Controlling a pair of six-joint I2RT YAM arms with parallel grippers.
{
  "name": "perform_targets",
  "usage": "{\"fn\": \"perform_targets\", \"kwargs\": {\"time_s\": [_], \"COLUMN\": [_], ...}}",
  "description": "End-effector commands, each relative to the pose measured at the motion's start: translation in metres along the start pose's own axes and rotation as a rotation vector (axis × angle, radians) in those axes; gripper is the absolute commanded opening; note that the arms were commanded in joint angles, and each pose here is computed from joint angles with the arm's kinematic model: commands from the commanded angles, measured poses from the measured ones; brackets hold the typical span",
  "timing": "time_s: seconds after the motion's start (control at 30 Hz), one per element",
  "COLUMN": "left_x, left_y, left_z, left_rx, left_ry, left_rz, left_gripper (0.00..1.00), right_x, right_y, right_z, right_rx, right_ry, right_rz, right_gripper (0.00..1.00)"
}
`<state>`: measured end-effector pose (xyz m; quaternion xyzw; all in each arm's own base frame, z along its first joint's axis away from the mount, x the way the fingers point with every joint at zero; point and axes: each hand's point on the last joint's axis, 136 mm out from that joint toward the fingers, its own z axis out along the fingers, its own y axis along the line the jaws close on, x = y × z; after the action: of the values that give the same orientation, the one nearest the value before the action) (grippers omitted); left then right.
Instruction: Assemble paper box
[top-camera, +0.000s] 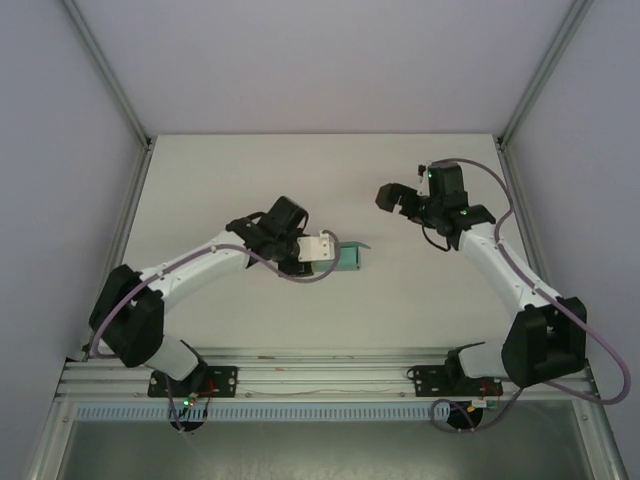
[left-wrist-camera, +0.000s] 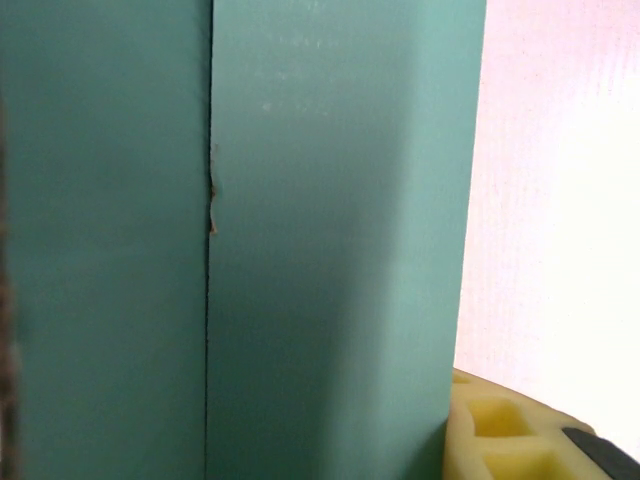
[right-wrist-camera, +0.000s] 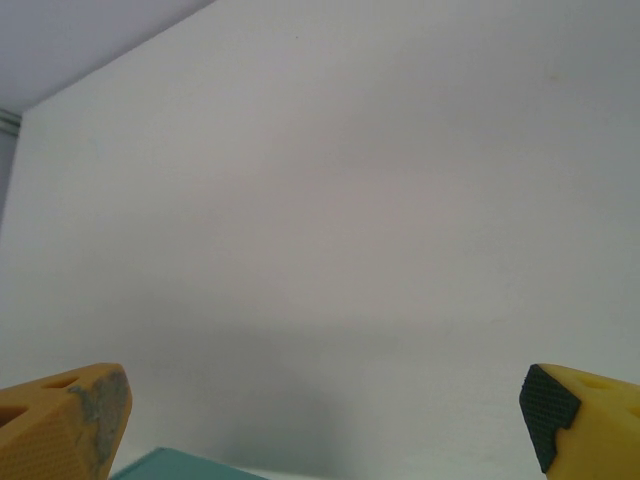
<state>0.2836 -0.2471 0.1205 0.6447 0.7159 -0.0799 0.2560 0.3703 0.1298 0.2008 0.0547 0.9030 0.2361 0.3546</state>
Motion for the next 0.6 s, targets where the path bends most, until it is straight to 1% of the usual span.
{"fn": "perform_targets", "kwargs": {"time_s": [0.0, 0.07, 0.13, 0.2, 0.27, 0.33, 0.5, 0.57], "left_x": [0.012, 0.017, 0.022, 0.025, 0.028, 0.029, 0.031, 0.03], "left_y": [-0.008, -0.005, -0.002, -0.001, 0.002, -0.001, 0.0, 0.0], "left_z": [-0.002, 0.002, 0.006, 0.01, 0.016, 0.02, 0.029, 0.031], "left_rx": [0.109, 0.119, 0.131, 0.138, 0.138, 0.168, 0.183, 0.192], "left_ry": [0.077, 0.112, 0.146, 0.172, 0.188, 0.189, 0.185, 0.182], "left_rz": [-0.072, -0.094, -0.112, -0.123, -0.141, -0.149, -0.157, -0.169], "left_gripper": [0.32, 0.32, 0.32, 0.33, 0.33, 0.34, 0.34, 0.34], "right_x": [-0.013, -0.013, -0.019, -0.015, -0.008, 0.006, 0.054, 0.068], "right_y": [0.007, 0.015, 0.023, 0.034, 0.044, 0.054, 0.074, 0.077], "right_z": [-0.007, -0.009, -0.013, -0.017, -0.017, -0.017, -0.02, -0.021], "right_rx": [-0.014, -0.064, -0.106, -0.168, -0.221, -0.258, -0.352, -0.364], "right_ry": [-0.114, -0.162, -0.221, -0.213, -0.182, -0.13, 0.011, 0.061], "right_rz": [-0.285, -0.365, -0.377, -0.404, -0.451, -0.528, -0.763, -0.826], "right_gripper": [1.0, 1.0, 1.0, 1.0, 1.0, 1.0, 1.0, 0.96]}}
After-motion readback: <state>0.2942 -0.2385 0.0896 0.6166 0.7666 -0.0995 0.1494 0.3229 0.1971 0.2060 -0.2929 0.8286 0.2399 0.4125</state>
